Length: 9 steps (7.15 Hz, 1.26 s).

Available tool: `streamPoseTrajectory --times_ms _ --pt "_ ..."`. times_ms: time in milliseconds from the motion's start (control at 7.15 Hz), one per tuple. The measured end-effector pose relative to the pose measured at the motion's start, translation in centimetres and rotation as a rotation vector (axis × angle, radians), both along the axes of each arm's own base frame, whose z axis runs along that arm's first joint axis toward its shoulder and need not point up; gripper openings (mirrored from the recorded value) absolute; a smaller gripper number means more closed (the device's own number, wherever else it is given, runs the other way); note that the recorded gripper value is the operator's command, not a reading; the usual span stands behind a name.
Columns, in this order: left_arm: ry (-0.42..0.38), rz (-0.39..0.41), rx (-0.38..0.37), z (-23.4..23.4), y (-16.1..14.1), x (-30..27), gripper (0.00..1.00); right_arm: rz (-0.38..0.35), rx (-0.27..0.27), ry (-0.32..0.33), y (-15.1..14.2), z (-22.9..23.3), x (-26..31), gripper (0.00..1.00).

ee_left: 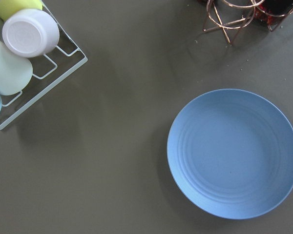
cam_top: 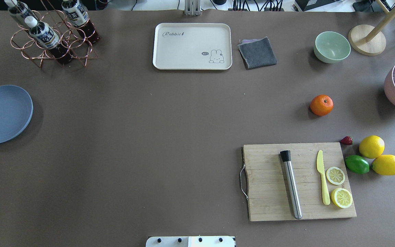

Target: Pick orange to plate

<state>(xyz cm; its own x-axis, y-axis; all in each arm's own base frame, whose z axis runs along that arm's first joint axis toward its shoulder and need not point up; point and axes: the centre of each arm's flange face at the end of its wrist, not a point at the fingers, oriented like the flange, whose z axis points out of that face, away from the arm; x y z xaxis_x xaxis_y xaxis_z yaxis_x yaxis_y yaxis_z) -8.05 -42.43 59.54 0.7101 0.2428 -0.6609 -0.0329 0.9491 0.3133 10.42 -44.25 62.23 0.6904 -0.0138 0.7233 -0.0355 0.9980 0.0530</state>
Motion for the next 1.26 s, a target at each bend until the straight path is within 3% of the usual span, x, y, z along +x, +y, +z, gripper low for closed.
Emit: streamPoseTrajectory --times_ms 1259 --pt "0.002 0.002 -0.030 1.27 0.95 0.15 0.98 0.006 0.001 0.000 -0.08 -0.28 0.05 1.00"
